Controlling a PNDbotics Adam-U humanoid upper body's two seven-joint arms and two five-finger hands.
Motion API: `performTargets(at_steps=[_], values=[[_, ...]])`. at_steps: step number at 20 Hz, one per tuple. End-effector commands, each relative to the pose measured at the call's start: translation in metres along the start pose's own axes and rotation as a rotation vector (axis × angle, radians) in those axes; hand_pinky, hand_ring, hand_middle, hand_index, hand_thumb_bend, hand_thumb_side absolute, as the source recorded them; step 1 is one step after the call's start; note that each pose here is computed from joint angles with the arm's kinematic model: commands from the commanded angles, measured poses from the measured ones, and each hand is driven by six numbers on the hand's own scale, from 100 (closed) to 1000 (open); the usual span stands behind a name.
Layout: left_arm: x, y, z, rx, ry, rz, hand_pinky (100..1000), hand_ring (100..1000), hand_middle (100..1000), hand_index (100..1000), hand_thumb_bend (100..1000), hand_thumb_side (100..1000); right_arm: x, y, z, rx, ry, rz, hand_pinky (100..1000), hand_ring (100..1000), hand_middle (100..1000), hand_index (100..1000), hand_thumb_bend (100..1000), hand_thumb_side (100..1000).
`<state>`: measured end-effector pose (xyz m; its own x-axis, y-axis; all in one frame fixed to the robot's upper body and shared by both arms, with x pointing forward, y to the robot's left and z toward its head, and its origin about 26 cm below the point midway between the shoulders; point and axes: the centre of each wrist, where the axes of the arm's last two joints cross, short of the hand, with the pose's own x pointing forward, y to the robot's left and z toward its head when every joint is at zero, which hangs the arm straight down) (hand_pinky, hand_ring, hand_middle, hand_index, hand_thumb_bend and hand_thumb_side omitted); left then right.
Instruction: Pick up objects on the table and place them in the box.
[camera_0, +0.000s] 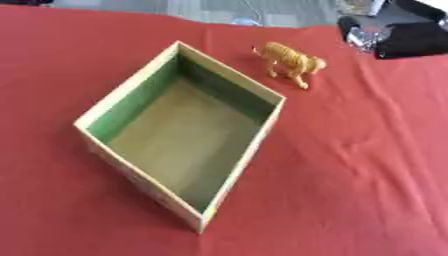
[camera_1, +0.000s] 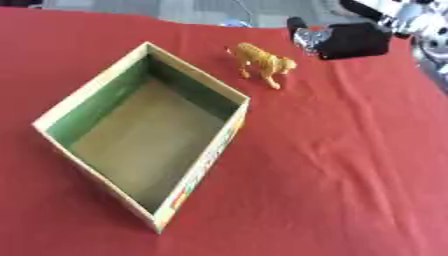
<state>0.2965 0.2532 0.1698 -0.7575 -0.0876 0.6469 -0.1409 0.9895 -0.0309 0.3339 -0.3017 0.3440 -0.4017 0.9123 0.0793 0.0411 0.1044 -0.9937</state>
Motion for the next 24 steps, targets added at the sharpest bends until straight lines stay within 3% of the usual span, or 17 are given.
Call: performTargets(at_steps=[1,14,24], values=[[0.005,0.001,-0.003,-0.021,-0.020,0.001,506,500,551,683,100,763,-0.007,-0.005,-0.013,0.047,0.027,0.020,987,923,920,1000,155,713],[0.005,-0.002,-0.002,-0.034,-0.018,0.017,505,500,551,683,100,753,-0.021,0.013,-0.083,0.238,0.066,0.087,999,947,952,1000,230,637],[0.005,-0.002,-0.002,-0.040,-0.011,0.015,504,500,552,682,100,748,-0.036,0.017,-0.095,0.273,0.101,0.040,1000,953,960,1000,285,678]])
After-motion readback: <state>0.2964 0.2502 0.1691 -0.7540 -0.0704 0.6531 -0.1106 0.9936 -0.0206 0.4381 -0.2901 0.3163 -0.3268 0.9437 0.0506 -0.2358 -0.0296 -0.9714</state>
